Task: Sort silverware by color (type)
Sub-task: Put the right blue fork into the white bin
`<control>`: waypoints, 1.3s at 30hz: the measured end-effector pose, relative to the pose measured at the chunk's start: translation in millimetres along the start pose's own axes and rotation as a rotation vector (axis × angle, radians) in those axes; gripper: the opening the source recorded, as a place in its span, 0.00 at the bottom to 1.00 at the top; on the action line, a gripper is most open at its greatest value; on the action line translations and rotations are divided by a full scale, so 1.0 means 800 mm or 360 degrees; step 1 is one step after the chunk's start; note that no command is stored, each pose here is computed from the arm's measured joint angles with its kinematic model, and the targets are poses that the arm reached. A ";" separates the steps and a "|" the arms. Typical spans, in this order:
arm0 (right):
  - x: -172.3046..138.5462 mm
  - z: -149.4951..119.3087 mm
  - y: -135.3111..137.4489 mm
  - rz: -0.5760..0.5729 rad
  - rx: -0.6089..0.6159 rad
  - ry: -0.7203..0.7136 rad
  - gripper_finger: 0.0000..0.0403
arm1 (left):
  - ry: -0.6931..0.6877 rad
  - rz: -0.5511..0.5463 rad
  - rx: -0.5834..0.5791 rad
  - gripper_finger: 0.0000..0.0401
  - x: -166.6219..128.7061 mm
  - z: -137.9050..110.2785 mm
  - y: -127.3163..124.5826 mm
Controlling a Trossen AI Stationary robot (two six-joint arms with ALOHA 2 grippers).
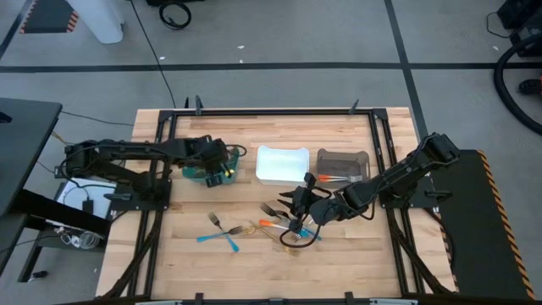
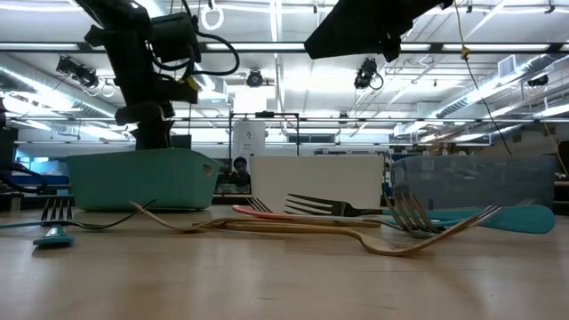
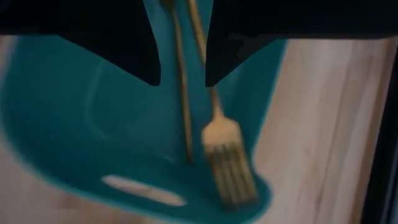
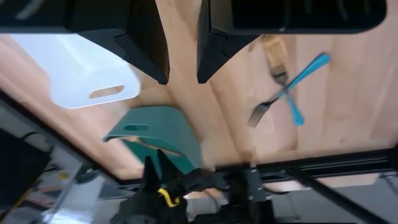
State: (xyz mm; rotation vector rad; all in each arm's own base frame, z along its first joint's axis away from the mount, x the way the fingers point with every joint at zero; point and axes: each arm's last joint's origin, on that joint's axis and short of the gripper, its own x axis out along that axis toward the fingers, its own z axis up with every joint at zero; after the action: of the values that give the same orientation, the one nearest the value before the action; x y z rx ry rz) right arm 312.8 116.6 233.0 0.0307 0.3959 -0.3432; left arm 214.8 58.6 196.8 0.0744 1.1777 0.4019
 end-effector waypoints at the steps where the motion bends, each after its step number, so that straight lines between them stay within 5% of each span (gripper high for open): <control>1: 0.001 0.000 -0.001 0.0023 0.0007 0.0013 0.22 | -0.0009 -0.0010 0.0022 0.34 -0.001 0.001 -0.004; 13: 0.041 -0.046 0.007 0.0165 0.0041 0.0320 0.22 | -0.0161 0.0019 0.0155 0.34 -0.042 0.016 -0.063; 21: 0.039 -0.054 0.006 0.0206 0.0126 0.0454 0.22 | -0.0250 -0.0155 0.0204 0.34 -0.062 0.012 -0.105; 33: 0.023 -0.076 0.012 0.0299 0.0199 0.0786 0.22 | -0.0498 -0.0404 0.0192 0.34 -0.059 0.024 -0.173; 39: 0.014 -0.089 0.009 0.0197 0.0159 0.0931 0.22 | -0.0529 -0.0464 0.0154 0.34 -0.046 0.027 -0.199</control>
State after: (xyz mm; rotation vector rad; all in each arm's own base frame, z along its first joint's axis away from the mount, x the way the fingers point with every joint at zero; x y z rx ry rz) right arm 298.5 126.8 162.9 0.2566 0.9510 -0.2259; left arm 264.6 -98.1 195.8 0.0499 0.8619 0.0700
